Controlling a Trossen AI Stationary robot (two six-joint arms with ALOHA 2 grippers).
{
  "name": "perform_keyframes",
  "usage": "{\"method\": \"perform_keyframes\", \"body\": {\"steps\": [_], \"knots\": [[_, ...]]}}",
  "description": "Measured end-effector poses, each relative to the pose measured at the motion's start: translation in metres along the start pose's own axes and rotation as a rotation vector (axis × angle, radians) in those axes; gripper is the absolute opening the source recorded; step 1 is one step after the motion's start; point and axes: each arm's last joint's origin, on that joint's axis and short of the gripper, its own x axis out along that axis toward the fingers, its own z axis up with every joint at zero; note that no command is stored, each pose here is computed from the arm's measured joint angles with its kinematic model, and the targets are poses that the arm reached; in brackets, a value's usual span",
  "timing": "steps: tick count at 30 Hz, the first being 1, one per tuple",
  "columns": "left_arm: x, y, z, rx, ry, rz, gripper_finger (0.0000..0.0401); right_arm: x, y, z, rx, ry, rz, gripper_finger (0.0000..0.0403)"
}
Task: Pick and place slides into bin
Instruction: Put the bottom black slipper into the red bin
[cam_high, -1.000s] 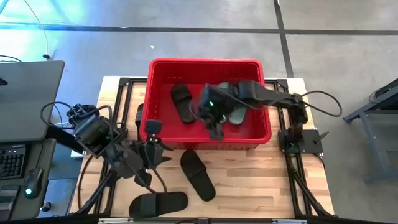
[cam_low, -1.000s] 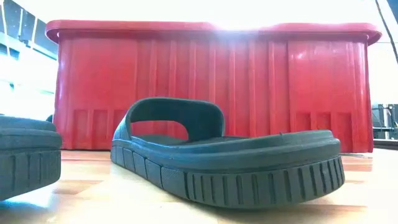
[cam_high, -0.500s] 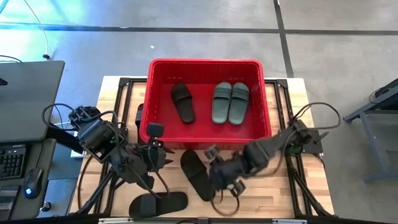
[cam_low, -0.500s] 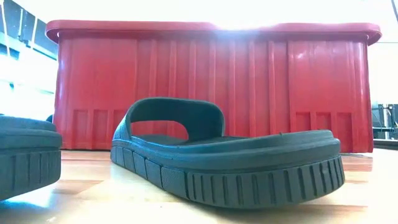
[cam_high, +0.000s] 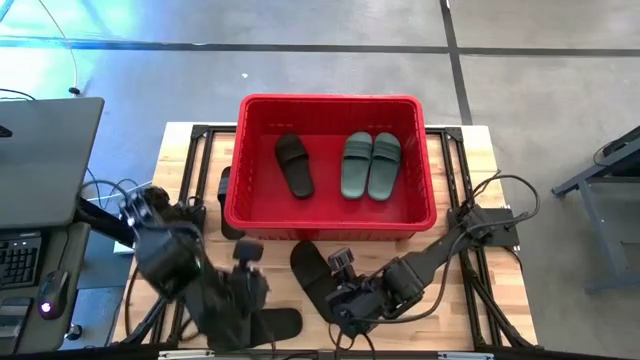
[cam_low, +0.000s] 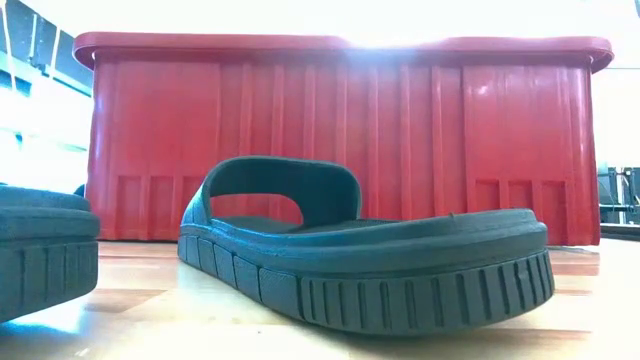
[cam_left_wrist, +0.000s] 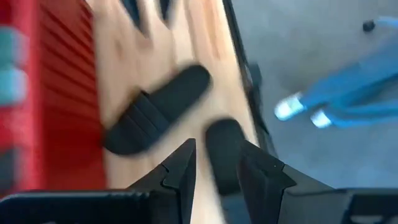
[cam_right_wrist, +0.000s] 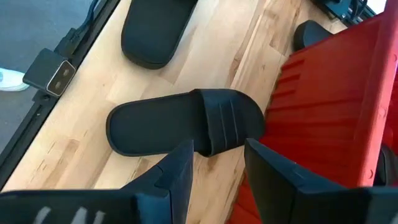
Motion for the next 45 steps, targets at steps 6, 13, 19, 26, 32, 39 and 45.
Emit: {"method": "perform_keyframes", "body": {"steps": [6, 13, 19, 26, 32, 39, 45], "knots": [[0.044, -0.045, -0.012, -0.175, 0.148, 0.013, 0.0099, 0.002, -0.006, 0.0, 0.016, -0.001, -0.007, 0.0134], [0.1, -0.071, -0.019, -0.314, 0.321, 0.048, 0.0099, 0.005, -0.012, 0.001, 0.032, -0.005, -0.003, 0.0134], [0.148, -0.081, -0.024, -0.422, 0.461, 0.091, 0.0099, 0.005, -0.012, 0.001, 0.032, -0.005, 0.018, 0.0134], [0.192, -0.082, -0.029, -0.513, 0.651, 0.08, 0.0099, 0.005, -0.012, -0.002, -0.019, 0.026, 0.024, 0.0134], [0.219, -0.075, -0.029, -0.668, 0.77, 0.1, 0.0099, 0.004, -0.011, -0.011, -0.081, 0.112, 0.052, 0.0134], [0.227, -0.075, -0.03, -0.803, 0.836, 0.125, 0.0099, 0.003, -0.011, -0.019, -0.111, 0.195, 0.081, 0.0134], [0.225, -0.076, -0.031, -0.913, 0.912, 0.121, 0.0099, 0.003, -0.011, -0.019, -0.153, 0.192, 0.085, 0.0134]]}}
